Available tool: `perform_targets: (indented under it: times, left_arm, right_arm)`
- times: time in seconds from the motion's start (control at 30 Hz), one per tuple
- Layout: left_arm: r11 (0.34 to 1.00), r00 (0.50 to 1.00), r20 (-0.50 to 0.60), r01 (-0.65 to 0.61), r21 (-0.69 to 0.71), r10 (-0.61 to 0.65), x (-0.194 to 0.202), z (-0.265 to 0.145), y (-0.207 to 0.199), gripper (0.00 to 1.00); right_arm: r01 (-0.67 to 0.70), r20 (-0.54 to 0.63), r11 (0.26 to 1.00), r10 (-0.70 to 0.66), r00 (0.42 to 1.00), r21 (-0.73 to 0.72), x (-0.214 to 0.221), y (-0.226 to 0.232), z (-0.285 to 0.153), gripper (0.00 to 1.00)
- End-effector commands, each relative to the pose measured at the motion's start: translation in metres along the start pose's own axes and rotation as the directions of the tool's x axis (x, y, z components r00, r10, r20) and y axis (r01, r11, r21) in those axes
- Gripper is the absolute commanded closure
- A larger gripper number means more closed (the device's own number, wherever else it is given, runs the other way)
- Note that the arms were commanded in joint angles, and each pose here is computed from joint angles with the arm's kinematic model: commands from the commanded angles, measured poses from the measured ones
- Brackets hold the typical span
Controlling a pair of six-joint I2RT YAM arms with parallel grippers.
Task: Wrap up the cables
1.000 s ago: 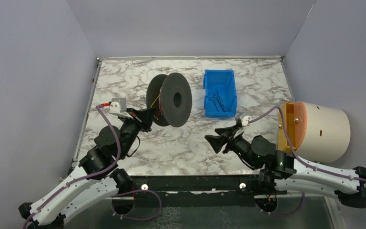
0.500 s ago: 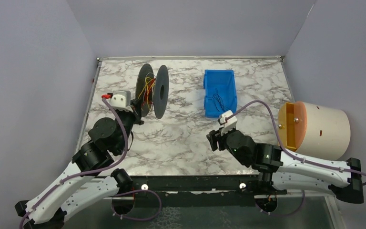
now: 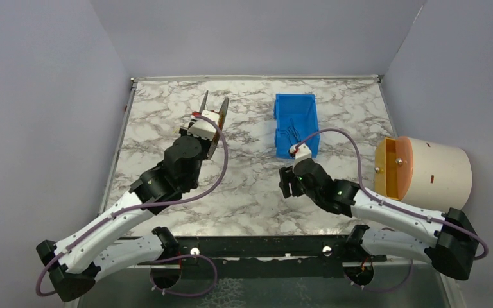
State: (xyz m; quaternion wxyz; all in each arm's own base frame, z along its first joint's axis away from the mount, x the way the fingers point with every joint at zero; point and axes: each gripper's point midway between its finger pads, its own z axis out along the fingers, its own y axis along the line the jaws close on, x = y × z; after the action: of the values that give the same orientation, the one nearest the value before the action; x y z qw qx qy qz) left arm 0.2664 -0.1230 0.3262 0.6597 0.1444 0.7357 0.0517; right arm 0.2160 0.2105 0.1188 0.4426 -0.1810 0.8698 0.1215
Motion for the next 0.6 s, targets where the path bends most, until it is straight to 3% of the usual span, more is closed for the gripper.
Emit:
perform_targets:
  times: [0.0, 0.27, 0.57]
  left_arm:
    - [0.992, 0.999, 0.008, -0.045, -0.118, 0.046, -0.016, 0.006, 0.017, 1.0]
    - [0.95, 0.966, -0.108, -0.253, -0.181, 0.236, 0.01, 0.027, -0.011, 1.0]
    - [0.9, 0.916, -0.167, -0.393, -0.192, 0.364, 0.025, 0.048, -0.052, 1.0]
  right_arm:
    - [-0.066, -0.069, 0.993, 0.06, 0.996, -0.097, 0.022, 0.019, 0.013, 0.32]
    - [-0.118, -0.102, 0.992, 0.112, 0.988, -0.048, 0.04, 0.015, 0.027, 0.32]
    - [-0.169, -0.07, 0.986, 0.168, 0.983, 0.002, 0.04, 0.005, 0.026, 0.31]
